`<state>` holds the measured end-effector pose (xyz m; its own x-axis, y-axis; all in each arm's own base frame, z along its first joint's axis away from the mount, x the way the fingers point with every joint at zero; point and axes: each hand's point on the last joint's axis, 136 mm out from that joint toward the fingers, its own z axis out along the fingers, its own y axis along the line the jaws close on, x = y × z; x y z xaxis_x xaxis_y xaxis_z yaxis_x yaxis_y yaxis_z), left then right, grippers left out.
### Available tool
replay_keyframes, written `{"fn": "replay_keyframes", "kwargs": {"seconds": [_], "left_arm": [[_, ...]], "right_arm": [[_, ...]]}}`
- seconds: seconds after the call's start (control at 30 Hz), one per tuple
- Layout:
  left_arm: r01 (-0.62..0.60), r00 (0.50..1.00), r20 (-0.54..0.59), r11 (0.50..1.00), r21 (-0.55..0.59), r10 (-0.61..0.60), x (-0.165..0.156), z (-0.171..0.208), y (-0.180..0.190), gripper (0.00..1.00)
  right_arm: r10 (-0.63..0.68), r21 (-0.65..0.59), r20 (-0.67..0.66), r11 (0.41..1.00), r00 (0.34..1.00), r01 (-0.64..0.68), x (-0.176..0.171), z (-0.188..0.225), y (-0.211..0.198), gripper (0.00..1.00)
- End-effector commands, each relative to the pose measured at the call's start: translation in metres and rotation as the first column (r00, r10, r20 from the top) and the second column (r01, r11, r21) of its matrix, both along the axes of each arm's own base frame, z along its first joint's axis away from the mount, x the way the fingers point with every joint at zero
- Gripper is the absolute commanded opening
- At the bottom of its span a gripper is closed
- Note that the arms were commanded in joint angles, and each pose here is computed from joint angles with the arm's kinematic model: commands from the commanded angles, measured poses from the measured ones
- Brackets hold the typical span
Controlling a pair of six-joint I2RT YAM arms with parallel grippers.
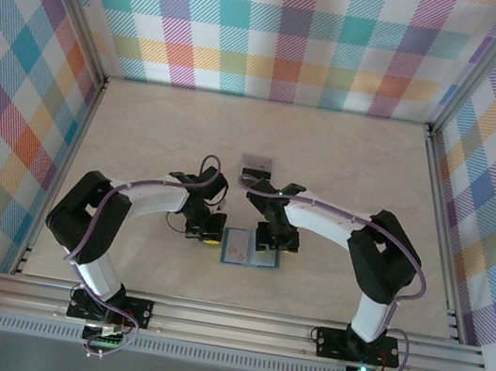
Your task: Take the credit cards out of the card holder
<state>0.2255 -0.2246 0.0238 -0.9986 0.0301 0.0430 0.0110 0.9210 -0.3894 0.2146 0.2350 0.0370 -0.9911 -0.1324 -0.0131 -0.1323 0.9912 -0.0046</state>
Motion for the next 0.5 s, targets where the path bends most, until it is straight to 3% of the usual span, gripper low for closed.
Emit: {"fn": "replay_keyframes", "kwargs": {"seconds": [0.0,0.47], "left_arm": [[0.01,1.0,0.026,0.999,-0.044,-0.009,0.003,0.023,-0.008,0.01],[0.015,0.999,0.031,0.996,-0.087,-0.012,0.002,0.028,-0.031,0.01]], "right_arm": [[-0.008,0.039,0.012,0.999,1.0,0.007,-0.001,0.015,0.002,0.61],[0.008,0.111,0.066,0.994,0.998,-0.016,0.003,0.048,0.008,0.59]]}}
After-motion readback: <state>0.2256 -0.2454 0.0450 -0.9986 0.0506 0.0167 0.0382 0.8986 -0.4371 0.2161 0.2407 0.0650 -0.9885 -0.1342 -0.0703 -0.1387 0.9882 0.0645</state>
